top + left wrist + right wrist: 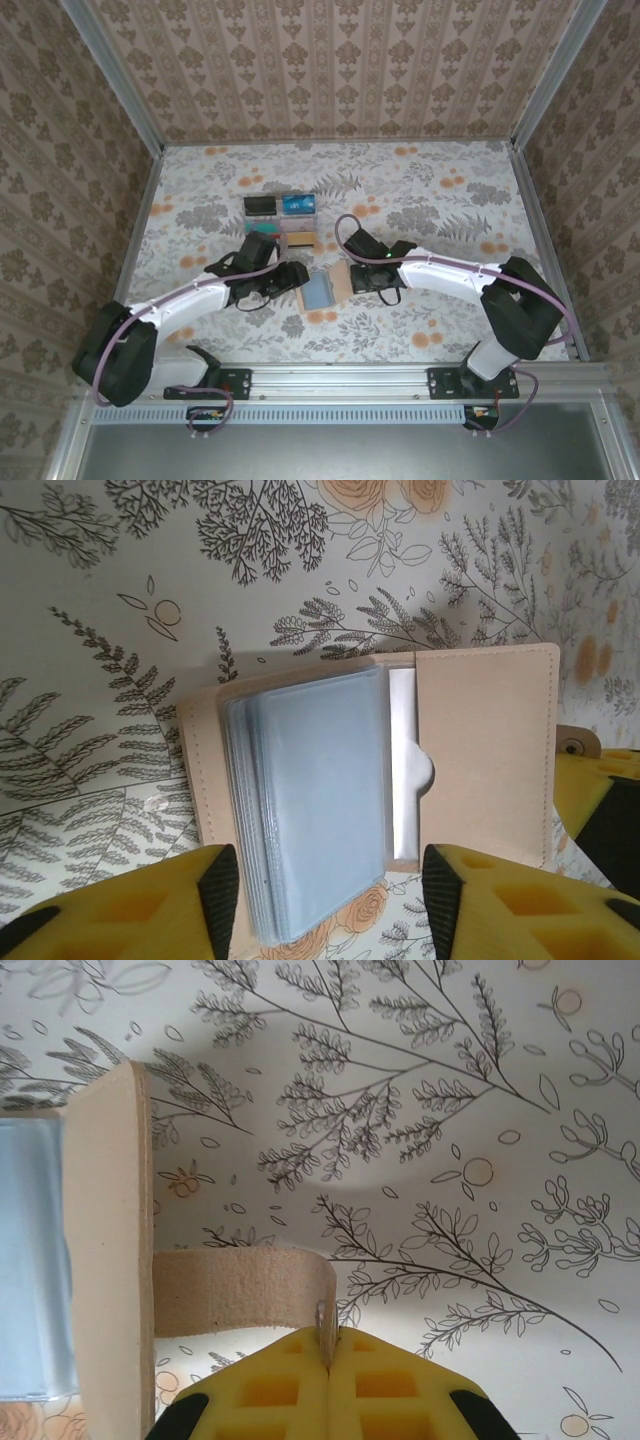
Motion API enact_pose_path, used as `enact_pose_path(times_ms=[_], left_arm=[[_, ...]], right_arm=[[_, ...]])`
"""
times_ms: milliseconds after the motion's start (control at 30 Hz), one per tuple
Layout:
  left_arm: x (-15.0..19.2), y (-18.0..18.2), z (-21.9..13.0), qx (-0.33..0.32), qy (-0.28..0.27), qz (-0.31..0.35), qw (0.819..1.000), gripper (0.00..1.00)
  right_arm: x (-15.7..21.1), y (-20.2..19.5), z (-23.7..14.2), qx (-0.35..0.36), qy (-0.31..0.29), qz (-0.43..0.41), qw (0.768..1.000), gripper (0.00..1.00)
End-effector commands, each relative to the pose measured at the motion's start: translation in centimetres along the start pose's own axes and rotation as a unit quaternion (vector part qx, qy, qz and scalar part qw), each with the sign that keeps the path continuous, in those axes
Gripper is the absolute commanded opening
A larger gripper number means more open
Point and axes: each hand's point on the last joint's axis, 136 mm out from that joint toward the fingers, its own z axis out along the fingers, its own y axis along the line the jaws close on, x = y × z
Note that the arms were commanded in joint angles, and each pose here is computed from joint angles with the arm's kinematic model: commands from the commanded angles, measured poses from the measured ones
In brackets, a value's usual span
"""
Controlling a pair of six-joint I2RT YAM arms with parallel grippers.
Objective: Take the credit cards out of the card holder
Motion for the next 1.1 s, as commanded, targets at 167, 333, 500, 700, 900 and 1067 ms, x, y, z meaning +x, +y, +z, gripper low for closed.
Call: enact_pose_path(times_ms=[167,333,500,700,900,1067], left_arm=[[-0.3,-0.9,1.8,0.002,0.026,-0.010,1.000,0.46],[-0.2,-0.8,2.3,0.002,0.034,-0.012,0.999,0.42],[0.0,-0.5,2.9,-0.002,0.042,-0.018,0.999,0.41],[0.0,-0.4,3.3,-0.003,0.047,-0.020,0.999,0.38],[0.3,-0.2,3.7,-0.004,0.054,-0.023,0.998,0.38],[0.3,-1.4,3.9,0.024,0.064,-0.017,0.998,0.38]], right_arm=[[1.1,-0.6,1.6,0.010,0.019,0.006,1.000,0.04],[1.4,-0.5,1.9,0.008,0.023,0.007,1.000,0.04],[1.5,-0.5,2.2,0.008,0.025,0.008,1.000,0.04],[1.4,-0.3,2.2,0.006,0.027,0.007,1.000,0.04],[1.4,-0.2,2.3,0.005,0.028,0.007,1.000,0.04],[1.5,-0.1,2.5,0.003,0.032,0.007,0.999,0.04]])
